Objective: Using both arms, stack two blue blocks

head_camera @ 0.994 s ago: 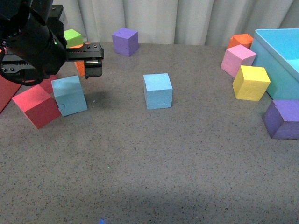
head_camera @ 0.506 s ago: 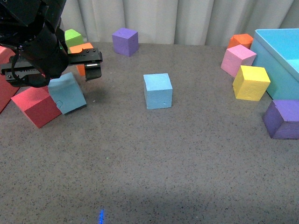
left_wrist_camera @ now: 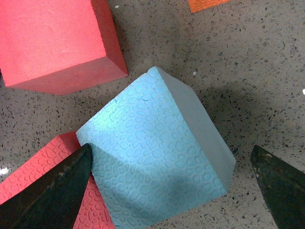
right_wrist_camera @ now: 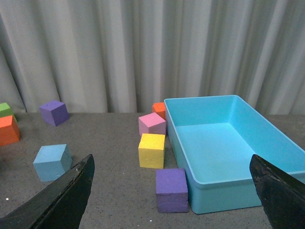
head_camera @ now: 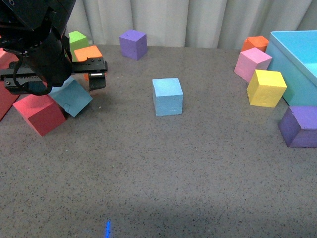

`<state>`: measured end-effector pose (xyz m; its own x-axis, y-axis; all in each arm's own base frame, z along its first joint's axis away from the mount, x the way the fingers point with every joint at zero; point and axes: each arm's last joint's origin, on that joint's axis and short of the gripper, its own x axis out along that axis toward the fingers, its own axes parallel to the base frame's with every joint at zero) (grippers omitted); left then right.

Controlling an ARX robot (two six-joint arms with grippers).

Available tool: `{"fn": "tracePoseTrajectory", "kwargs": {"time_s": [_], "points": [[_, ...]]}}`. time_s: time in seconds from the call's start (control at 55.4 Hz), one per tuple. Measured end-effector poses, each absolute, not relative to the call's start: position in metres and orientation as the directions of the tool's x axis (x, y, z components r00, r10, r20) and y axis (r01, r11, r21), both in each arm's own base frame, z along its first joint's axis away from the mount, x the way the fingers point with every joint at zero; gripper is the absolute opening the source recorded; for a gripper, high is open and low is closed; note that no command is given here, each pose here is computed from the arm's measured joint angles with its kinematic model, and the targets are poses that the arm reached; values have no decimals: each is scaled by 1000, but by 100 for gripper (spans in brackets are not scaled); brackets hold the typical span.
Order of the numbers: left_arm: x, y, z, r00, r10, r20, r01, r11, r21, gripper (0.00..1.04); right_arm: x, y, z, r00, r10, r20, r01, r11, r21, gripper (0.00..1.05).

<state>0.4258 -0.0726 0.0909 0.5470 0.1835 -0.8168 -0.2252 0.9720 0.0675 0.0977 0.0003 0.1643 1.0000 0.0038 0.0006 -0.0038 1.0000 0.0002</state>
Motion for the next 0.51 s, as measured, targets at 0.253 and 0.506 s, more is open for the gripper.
{"fn": "tracePoseTrajectory", "kwargs": {"time_s": [0.253, 0.506], "points": [[428, -78, 82, 537, 224, -813, -169, 973, 156, 98, 98, 0, 164, 1000, 4, 1, -4, 1000, 0, 95], [428, -79, 82, 541, 236, -807, -143, 972, 188, 68, 98, 0, 164, 1000, 4, 1, -4, 1000, 0, 95]]}}
